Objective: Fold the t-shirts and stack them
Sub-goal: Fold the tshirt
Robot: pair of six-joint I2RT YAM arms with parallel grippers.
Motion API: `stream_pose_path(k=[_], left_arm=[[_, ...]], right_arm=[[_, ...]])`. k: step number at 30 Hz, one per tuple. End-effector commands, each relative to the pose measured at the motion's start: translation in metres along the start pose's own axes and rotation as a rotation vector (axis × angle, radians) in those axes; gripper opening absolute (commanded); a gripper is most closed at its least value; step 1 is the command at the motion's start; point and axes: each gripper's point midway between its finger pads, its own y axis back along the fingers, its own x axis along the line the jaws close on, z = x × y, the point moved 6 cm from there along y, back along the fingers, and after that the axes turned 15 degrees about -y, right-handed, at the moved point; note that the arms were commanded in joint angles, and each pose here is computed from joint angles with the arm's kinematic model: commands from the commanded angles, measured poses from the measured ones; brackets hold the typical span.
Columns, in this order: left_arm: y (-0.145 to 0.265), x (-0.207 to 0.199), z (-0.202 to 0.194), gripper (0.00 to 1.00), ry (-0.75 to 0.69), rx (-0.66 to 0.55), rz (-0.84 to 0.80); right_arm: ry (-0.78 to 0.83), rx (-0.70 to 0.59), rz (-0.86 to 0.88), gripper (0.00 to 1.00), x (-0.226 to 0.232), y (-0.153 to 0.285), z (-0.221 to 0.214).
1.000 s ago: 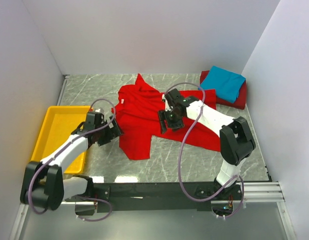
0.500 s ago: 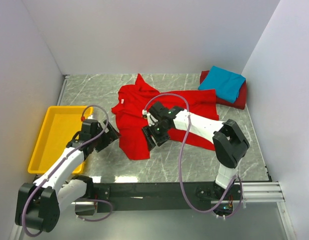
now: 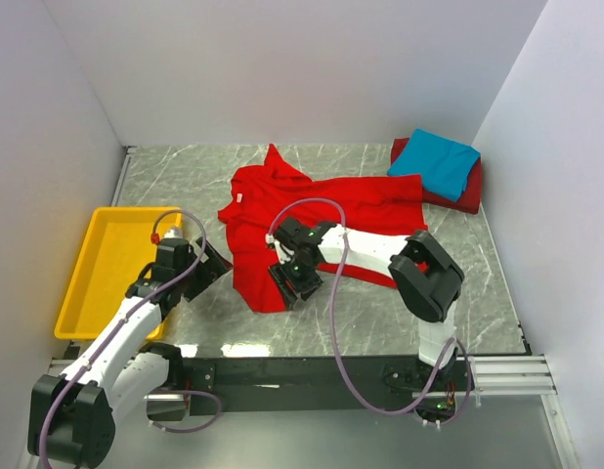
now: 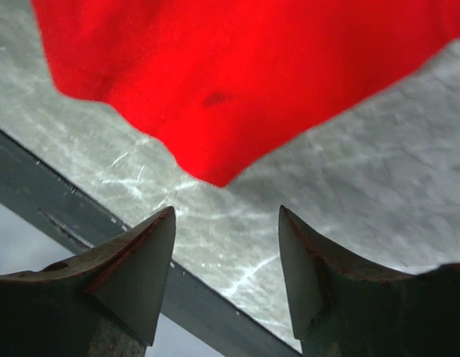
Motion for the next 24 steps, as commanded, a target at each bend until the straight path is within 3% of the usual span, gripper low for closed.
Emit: stream_pose_path(k=[1,9,15,18,24], left_arm=[[0.003,0.002,0.004,0.99,-0.004,-0.031,0.025],[-0.002,0.002,0.004,0.99,-0.028,-0.016,0.026],[-0.004,0.002,0.004,0.99,-0.06,-0.023,0.016],[-0.006,0.006,0.002,0.99,-0.078,-0.009,0.03],[-0.008,0.007,-0.001,0.99,-0.08,-0.008,0.025]], right_arm=[[0.012,-0.04,-0.007,0.63,0.009,-0.008,0.01],[-0.001,-0.031,-0.045,0.58,0.006,-0.024,0.017],[-0.004,-0.022,-0.071,0.47,0.005,-0.027,0.02],[-0.006,-0.015,-0.083,0.37,0.004,-0.03,0.02],[-0.03,0.001,-0.129,0.0,-0.002,-0.039,0.02]])
